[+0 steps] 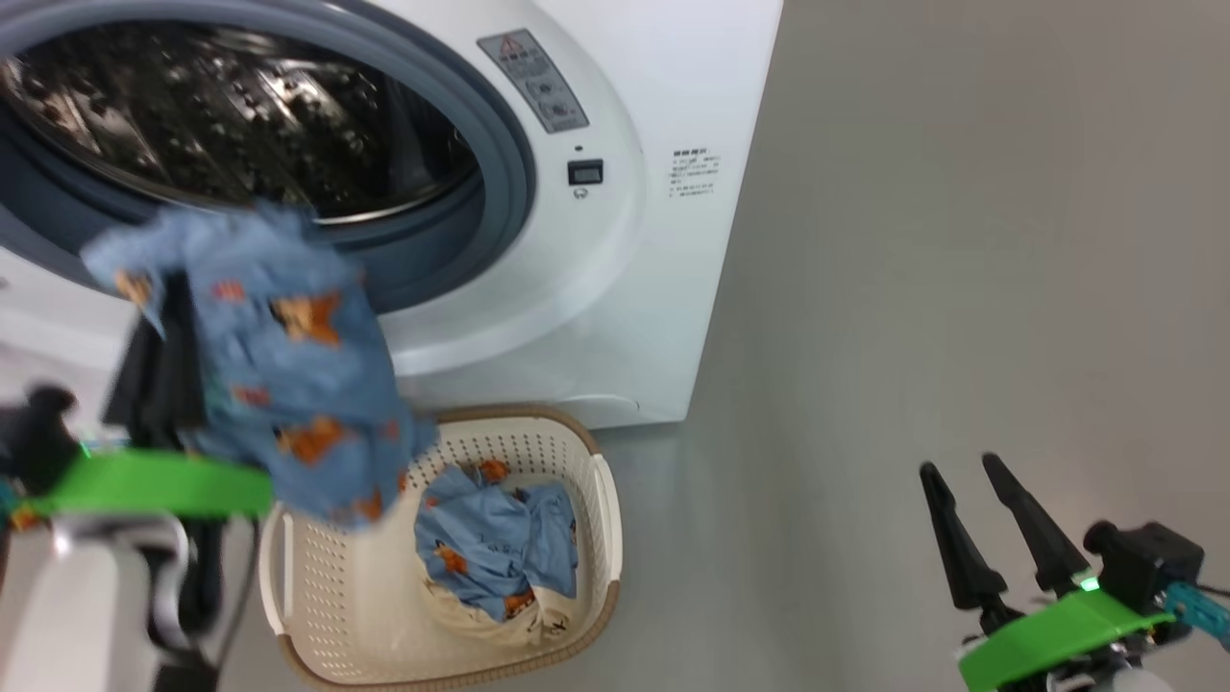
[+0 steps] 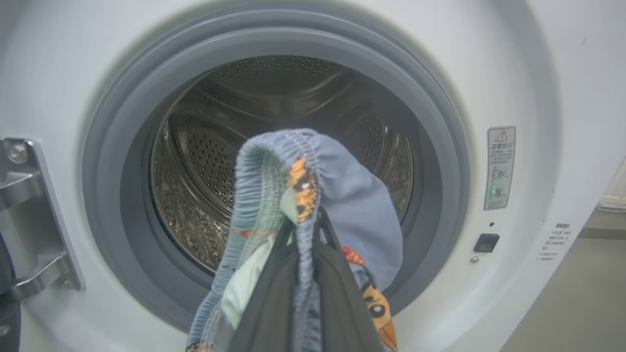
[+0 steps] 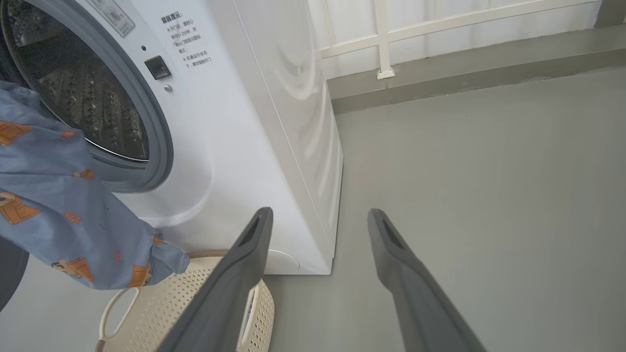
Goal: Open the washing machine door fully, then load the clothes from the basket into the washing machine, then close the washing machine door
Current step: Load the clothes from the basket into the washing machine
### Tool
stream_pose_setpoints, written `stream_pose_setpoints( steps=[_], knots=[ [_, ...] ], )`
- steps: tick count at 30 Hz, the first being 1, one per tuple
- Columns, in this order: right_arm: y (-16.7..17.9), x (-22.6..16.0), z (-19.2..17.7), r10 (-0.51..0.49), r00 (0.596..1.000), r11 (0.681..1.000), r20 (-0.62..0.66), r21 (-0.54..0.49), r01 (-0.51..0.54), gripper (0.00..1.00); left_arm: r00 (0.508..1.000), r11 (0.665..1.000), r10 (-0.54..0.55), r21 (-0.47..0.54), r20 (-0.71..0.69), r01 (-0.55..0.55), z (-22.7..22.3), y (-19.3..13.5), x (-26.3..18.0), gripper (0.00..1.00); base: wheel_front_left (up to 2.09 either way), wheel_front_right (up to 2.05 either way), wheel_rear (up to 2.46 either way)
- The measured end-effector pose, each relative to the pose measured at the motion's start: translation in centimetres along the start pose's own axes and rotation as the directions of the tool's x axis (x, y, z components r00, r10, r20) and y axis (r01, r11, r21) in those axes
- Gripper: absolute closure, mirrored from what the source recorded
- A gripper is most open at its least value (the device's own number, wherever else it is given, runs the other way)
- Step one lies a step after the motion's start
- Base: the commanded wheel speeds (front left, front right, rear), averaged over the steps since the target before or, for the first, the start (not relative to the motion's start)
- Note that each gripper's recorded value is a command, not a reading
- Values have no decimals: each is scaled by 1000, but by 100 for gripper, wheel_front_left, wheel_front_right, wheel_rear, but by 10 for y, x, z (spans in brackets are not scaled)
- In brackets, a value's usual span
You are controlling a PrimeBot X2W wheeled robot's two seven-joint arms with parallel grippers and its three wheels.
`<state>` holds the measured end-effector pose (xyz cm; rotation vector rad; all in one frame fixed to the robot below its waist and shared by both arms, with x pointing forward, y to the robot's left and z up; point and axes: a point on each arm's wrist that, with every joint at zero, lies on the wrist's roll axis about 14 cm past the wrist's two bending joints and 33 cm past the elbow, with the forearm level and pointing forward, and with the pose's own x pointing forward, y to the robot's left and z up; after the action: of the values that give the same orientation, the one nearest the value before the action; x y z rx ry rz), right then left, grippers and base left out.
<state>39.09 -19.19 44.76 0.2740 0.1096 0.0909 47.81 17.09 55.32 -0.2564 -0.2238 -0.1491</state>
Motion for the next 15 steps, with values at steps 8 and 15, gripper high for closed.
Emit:
stream_pose_setpoints(
  steps=[8, 15],
  knots=[
    [10, 23, -3, 29, 1000, 1000, 2, 8, -29, 0, 1000, 1000, -4, 24, 8, 4, -2, 12, 64, 100, 0, 0, 0],
    [14, 36, -13, 28, 999, 999, -15, 32, -28, 0, 987, 998, 15, 61, -162, -5, -61, 28, 102, 100, 0, 0, 0]
  ],
)
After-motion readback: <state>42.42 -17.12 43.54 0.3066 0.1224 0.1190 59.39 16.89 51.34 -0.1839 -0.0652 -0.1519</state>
